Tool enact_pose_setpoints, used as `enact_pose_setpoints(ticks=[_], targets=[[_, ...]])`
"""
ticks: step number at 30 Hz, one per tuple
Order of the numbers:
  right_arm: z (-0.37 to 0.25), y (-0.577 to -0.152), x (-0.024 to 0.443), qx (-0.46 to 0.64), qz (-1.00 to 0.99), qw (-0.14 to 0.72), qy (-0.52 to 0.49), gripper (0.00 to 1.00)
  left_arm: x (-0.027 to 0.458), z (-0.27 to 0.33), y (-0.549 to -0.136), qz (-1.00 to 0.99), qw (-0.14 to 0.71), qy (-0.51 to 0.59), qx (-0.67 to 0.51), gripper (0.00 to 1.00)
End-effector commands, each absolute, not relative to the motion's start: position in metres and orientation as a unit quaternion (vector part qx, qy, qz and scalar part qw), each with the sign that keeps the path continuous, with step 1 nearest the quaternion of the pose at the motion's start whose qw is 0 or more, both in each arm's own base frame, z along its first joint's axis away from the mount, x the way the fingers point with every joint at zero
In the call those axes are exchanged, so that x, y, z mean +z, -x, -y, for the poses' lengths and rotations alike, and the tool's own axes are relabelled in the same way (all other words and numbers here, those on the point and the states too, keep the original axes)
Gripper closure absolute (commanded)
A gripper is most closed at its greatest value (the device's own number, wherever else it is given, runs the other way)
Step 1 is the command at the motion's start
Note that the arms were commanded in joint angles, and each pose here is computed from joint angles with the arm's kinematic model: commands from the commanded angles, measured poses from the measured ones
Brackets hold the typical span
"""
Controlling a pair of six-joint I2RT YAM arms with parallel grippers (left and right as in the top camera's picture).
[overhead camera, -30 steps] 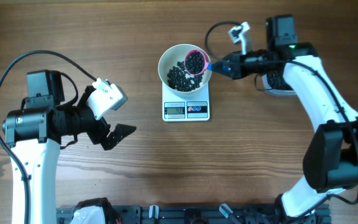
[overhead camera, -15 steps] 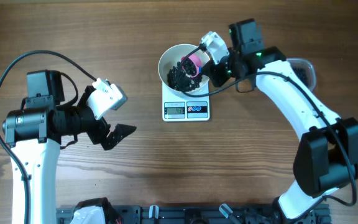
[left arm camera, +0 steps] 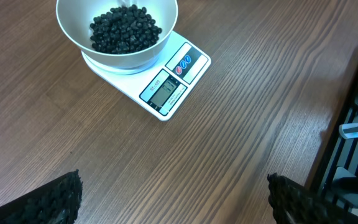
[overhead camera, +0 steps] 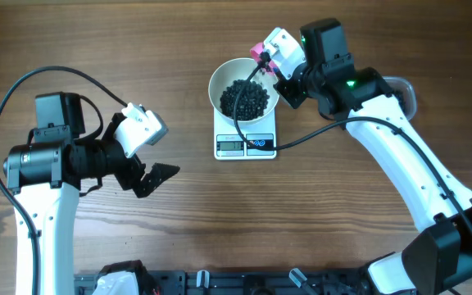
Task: Scoop item into bowl and weigh 150g on scale
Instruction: 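Carry the scoop over the white bowl and pour the beans, then move the empty scoop back to the bean tub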
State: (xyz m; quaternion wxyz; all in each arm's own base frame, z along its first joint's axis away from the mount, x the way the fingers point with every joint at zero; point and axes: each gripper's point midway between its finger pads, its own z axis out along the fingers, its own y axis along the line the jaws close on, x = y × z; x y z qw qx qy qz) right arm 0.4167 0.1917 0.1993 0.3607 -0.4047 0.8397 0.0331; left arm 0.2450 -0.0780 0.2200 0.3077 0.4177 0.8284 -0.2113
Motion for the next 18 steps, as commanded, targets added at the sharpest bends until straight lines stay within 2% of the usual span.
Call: enact_pose_setpoints(ticks=[1, 7, 12, 18], targets=[[-0.196, -0.413, 0.208, 0.02, -0.833, 0.364, 0.417, 0.96, 0.225, 0.078, -0.245, -0.821, 0.317, -0.429, -0.203, 0.0], [-0.213, -0.409, 0.193, 0.016, -0.828, 0.35, 0.439, 0.96, 0.225, 0.078, -0.245, -0.821, 0.317, -0.429, -0.203, 0.0], [-0.195, -0.422, 0.221, -0.045, -0.824, 0.39, 0.409, 0.95, 0.225, 0.078, -0.245, -0.821, 0.317, -0.429, -0.203, 0.0], [-0.159, -0.421, 0.269, -0.061, -0.825, 0.436, 0.355, 0.96, 0.225, 0.078, -0.245, -0.821, 0.317, -0.429, -0.203, 0.0]])
